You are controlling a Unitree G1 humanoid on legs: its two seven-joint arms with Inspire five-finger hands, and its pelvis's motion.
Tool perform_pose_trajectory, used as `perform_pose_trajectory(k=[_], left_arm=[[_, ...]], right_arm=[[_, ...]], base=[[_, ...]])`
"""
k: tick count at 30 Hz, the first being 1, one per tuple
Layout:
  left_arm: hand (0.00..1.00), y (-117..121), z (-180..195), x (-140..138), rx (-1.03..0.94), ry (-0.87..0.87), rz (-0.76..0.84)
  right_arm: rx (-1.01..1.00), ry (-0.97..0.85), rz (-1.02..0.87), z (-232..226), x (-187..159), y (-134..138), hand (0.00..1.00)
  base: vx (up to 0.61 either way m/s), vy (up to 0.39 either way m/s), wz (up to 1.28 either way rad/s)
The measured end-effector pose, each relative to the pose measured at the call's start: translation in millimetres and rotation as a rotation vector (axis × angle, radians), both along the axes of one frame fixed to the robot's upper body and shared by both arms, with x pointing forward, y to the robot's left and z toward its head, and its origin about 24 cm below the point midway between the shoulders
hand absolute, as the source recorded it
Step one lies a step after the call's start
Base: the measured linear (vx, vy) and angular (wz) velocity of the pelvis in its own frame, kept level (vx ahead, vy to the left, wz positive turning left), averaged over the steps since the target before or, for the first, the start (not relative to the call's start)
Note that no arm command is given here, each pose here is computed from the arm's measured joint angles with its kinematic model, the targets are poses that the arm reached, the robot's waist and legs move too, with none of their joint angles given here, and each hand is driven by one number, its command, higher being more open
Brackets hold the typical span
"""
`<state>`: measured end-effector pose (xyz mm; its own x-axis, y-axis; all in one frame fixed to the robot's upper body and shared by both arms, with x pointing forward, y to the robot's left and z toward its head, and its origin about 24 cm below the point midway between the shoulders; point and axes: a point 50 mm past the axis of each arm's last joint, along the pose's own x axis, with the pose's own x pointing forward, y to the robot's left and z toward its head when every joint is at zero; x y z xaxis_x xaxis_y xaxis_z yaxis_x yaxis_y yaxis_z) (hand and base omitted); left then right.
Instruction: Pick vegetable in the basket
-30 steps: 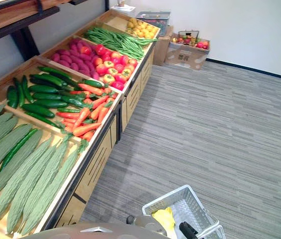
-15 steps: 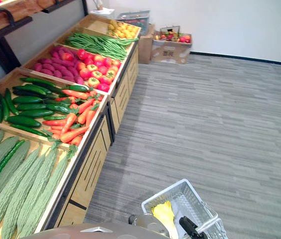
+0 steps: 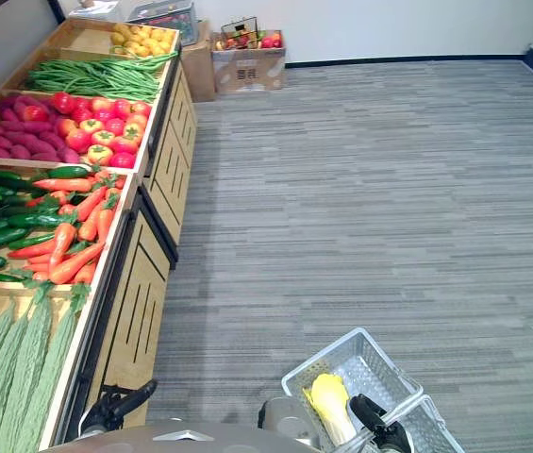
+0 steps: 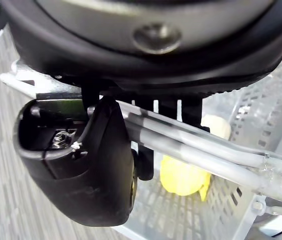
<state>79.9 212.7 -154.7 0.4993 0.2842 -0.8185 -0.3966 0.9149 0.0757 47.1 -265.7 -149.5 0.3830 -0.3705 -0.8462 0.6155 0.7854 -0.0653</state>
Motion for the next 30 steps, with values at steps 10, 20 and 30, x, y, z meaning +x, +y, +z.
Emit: perform_pose_trajectory(k=[10, 20, 30], left_arm=[[1.0, 4.5, -2.1, -6.1, 0.016, 0.038, -0.004], [1.0, 3.4, -3.3, -11.1, 0.001, 0.047, 0.003], [1.0, 5.0, -4.9, -14.6, -0.028, 0.065, 0.014]], right_arm=[[0.026, -0.002, 0.03, -4.2, -2.9, 17.3, 0.0], [0.043, 0.031, -0.058, -7.2, -11.6, 12.8, 0.0], [0.051, 0.055, -0.023, -9.7, -6.6, 18.6, 0.0]], base=[[-0.02, 0.015, 0.02], [0.05, 0.012, 0.02], [0.1, 0.034, -0.06]])
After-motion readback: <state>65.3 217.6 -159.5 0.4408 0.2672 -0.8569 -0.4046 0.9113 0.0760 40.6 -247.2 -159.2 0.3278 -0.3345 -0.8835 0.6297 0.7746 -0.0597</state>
